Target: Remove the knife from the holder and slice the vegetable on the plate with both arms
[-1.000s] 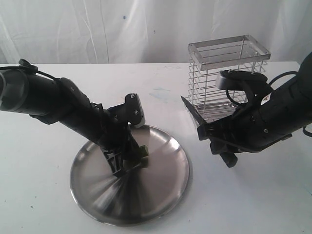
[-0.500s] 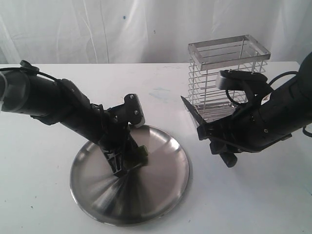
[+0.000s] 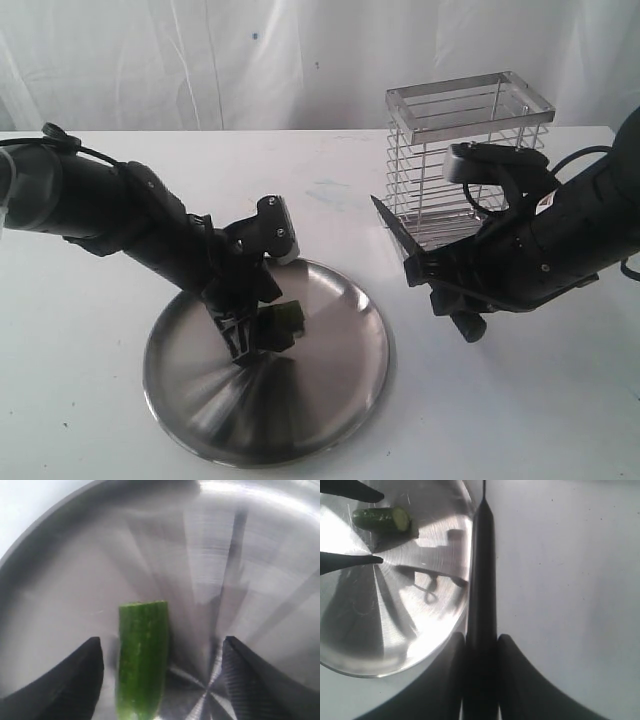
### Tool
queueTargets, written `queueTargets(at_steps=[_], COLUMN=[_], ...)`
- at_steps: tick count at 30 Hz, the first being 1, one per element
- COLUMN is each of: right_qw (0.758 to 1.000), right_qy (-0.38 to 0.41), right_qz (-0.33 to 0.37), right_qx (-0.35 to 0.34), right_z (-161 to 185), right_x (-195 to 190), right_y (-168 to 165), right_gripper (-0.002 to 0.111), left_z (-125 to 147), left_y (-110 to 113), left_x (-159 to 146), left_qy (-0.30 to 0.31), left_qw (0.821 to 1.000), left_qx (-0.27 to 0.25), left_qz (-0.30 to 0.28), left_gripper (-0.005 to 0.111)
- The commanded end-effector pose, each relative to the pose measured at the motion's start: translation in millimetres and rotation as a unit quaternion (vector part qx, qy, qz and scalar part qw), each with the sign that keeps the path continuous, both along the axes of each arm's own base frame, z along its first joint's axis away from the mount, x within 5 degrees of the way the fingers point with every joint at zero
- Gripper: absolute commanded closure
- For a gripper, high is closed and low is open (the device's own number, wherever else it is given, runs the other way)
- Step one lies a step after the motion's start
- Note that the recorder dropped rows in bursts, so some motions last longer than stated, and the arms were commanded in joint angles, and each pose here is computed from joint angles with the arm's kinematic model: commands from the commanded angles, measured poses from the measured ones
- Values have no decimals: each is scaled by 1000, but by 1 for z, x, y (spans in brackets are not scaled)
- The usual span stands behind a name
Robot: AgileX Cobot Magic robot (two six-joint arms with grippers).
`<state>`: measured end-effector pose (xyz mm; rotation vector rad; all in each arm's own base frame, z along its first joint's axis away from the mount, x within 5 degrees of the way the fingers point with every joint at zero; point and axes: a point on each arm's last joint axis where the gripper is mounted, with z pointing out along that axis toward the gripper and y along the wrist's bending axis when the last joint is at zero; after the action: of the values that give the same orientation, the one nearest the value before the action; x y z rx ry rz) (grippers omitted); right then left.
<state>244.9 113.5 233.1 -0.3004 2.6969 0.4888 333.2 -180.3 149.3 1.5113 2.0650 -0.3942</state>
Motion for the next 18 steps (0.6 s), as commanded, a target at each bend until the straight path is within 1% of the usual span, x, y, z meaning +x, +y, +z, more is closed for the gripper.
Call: queueTargets(at_steps=[1, 5, 10, 14, 18], right_qw=[1000, 1000, 1000, 999, 999], right_qy=[-9, -20, -23, -26, -23], right_qz=[-6, -10, -15, 3, 0], right_qx=[3, 5, 15, 19, 36], right_z=[2, 3, 5, 5, 6], right_x=[3, 5, 6, 1, -7], right_y=[-1, -1, 1, 13, 32], right_gripper=[108, 108, 108, 108, 108], left_z=[1, 12, 41, 66, 91], left_y=[-1, 0, 2, 5, 10], left_x=[0, -1, -2, -9, -15], left_qy=[1, -11, -58, -92, -117], left_qw=[1000, 1000, 998, 995, 992], left_qx=[-3, -9, -20, -24, -36], left_qz=[6, 6, 10, -2, -2], left_gripper=[34, 34, 34, 34, 35])
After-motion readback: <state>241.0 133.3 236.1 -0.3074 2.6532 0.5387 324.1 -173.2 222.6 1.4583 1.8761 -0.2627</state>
